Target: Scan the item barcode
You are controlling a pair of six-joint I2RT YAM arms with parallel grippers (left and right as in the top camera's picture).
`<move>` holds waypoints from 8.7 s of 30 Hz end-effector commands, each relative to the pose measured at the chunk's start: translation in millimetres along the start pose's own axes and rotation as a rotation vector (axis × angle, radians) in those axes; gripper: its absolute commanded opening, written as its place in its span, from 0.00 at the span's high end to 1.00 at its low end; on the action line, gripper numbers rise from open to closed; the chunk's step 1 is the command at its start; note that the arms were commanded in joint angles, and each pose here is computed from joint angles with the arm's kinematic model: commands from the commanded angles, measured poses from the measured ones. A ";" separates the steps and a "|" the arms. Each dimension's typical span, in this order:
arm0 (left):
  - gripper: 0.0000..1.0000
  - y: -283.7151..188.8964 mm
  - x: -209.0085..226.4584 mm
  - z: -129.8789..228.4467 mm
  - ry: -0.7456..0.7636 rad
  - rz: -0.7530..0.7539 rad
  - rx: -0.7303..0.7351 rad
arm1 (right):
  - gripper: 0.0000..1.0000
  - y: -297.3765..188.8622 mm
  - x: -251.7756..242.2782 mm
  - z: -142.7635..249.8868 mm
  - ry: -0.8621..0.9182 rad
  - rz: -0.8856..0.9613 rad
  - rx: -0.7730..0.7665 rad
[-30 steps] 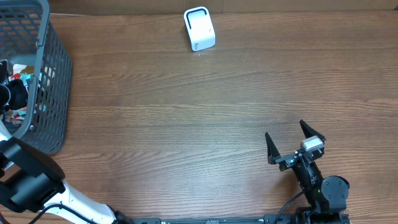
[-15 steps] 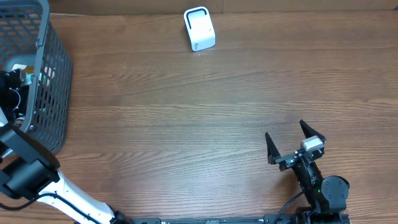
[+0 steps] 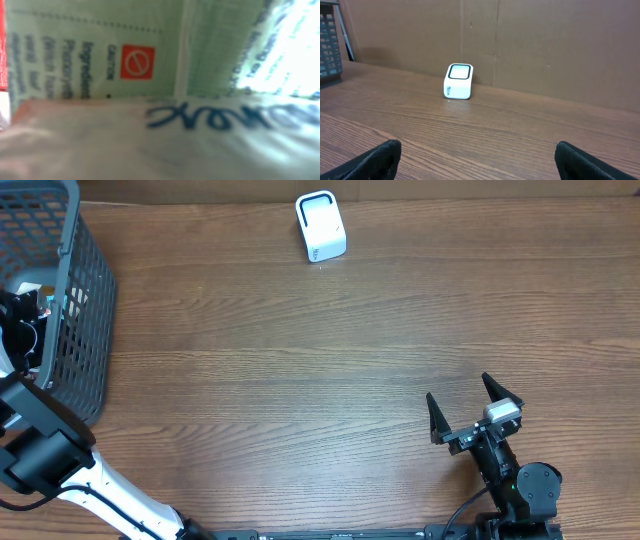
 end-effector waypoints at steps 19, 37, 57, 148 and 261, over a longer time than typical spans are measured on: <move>0.45 -209.6 -36.4 -39.6 -0.070 0.004 -0.472 | 0.00 0.2 -0.1 2.2 0.007 0.007 -0.001; 0.45 -343.5 -182.8 78.3 0.107 0.236 -0.678 | 0.00 0.2 -0.1 2.2 0.007 0.007 -0.001; 0.49 -193.3 -343.4 217.4 0.555 0.248 -0.185 | 0.00 0.2 -0.1 2.2 0.007 0.007 -0.001; 0.50 -35.7 -452.0 336.1 0.784 0.418 -0.125 | 0.00 0.2 -0.1 2.2 0.007 0.007 -0.001; 0.00 -6.3 -496.2 384.9 1.123 0.476 -0.011 | 0.00 0.2 -0.1 2.3 0.007 0.007 -0.001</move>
Point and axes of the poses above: each gripper's point midway between its finger pads, its own y axis out along the fingers, its own x axis along the line the jaws close on, z = x × y, the point moved 3 cm from there along -y, back along the fingers, and after that the axes turned 13 degrees about -y, right-handed, at the moved point
